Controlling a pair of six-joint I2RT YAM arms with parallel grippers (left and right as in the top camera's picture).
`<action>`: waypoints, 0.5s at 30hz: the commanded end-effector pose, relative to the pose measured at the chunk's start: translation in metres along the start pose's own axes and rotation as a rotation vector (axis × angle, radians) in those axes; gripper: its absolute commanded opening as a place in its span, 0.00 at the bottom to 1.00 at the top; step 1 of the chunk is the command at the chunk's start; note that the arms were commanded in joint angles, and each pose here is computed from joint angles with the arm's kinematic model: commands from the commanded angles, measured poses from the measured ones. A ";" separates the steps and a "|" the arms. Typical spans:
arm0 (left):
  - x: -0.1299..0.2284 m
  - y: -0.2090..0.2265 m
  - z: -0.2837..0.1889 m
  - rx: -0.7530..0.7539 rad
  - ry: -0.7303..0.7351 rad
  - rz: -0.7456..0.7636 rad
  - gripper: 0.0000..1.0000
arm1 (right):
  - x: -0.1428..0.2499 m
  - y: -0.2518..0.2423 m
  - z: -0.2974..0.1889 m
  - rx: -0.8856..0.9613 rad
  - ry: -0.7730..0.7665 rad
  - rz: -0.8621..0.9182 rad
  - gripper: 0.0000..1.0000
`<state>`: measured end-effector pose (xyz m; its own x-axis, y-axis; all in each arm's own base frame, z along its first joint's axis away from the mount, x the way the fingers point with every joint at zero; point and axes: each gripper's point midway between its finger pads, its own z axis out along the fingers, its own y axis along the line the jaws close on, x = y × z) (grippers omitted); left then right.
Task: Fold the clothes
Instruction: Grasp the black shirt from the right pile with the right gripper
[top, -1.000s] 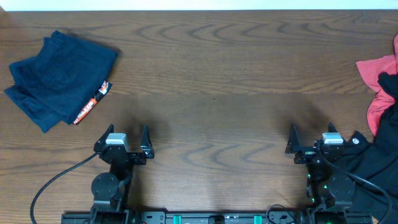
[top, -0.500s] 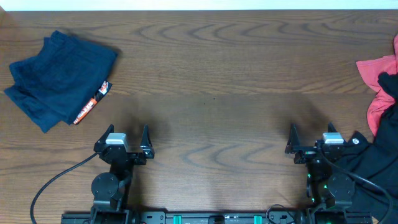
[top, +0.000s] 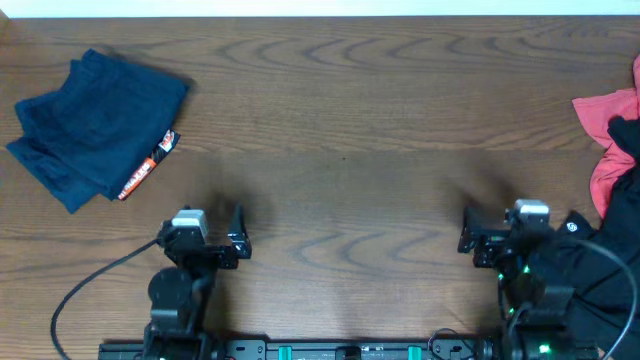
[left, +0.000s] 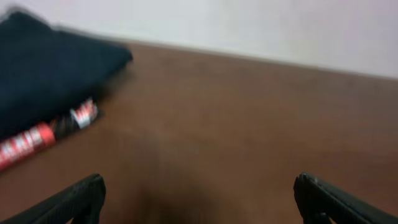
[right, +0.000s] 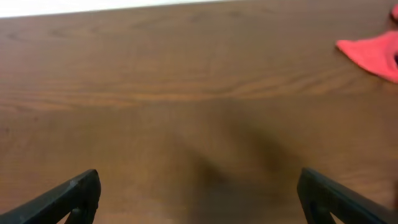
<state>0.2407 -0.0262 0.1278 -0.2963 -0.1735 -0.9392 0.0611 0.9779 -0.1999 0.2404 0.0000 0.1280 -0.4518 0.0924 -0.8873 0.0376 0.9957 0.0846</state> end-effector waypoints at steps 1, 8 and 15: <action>-0.016 -0.007 -0.002 0.012 0.059 -0.032 0.98 | -0.021 -0.007 -0.003 0.052 0.079 0.021 0.99; -0.017 -0.007 0.008 -0.058 0.383 -0.050 0.98 | -0.014 0.001 0.015 0.034 0.407 0.036 0.99; -0.004 -0.006 0.023 -0.093 0.602 -0.066 0.98 | 0.027 -0.053 0.012 0.418 0.600 0.241 0.99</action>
<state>0.2585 -0.0309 0.1284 -0.7564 -0.1596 -0.6344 -0.0491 0.9809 -0.1883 0.2514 -0.0051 0.1025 -0.8566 0.1696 -0.4873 0.1563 0.9854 0.0682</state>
